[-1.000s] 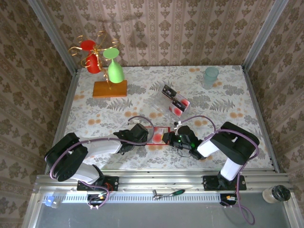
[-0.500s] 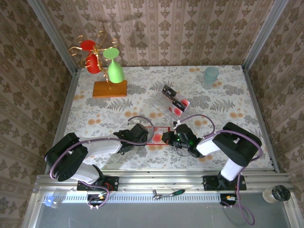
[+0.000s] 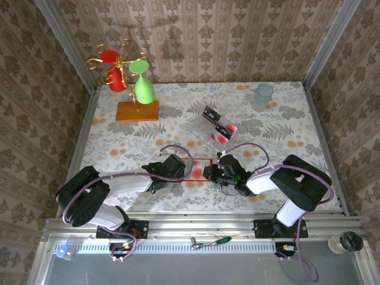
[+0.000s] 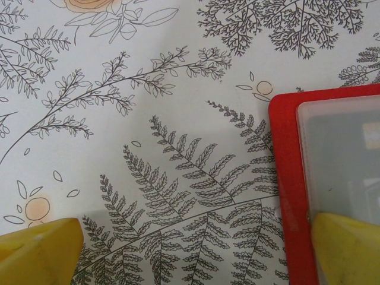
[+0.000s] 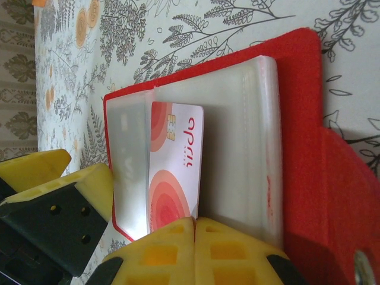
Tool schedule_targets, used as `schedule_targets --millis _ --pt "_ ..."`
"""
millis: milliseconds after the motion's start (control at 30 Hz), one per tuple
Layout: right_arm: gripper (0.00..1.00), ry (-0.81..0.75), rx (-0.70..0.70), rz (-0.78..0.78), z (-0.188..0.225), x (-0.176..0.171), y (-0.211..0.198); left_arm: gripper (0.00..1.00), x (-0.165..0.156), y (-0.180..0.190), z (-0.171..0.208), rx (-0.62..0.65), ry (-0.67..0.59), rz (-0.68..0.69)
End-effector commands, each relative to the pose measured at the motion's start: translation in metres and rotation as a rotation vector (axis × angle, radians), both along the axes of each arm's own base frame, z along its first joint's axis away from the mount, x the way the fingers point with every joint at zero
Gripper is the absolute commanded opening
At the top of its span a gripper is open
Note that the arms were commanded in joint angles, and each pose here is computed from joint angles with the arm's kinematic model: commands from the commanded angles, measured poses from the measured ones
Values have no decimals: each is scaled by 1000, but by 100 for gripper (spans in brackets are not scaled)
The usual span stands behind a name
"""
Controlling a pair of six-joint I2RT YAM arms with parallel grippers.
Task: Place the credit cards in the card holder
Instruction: Insert the credit card into the card slot.
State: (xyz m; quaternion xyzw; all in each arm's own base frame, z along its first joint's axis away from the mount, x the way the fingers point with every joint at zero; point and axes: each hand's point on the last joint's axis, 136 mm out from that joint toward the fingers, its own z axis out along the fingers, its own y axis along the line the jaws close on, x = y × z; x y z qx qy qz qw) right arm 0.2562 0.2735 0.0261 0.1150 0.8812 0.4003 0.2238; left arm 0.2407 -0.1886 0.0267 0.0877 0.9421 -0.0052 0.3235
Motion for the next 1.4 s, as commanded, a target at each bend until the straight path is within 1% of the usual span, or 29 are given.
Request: schedule_targets --millis 0,767,933,967,1033,1100,1133,1267,1367 --pt "0 97 -113 1 -29 -16 -14 100 -7 12 -8 51 22 8" --pt "0 168 -120 88 -38 -16 2 100 -7 12 -7 51 20 7" --pt "0 200 -134 139 -38 -13 8 100 -8 12 -7 50 19 7" --pt "3 202 -136 151 -36 -12 9 100 -8 12 -8 50 21 7" --pt "16 194 -146 172 -29 -8 7 100 -8 12 -8 48 20 7" --pt "25 178 -164 186 -20 -4 3 100 -8 12 -7 47 19 7" --pt "26 165 -178 192 -14 -1 0 100 -8 12 -8 47 19 9" --pt "27 107 -230 218 7 8 -4 100 -7 11 -7 39 15 9" --pt "23 93 -243 243 13 12 0 100 -7 11 -6 37 11 8"
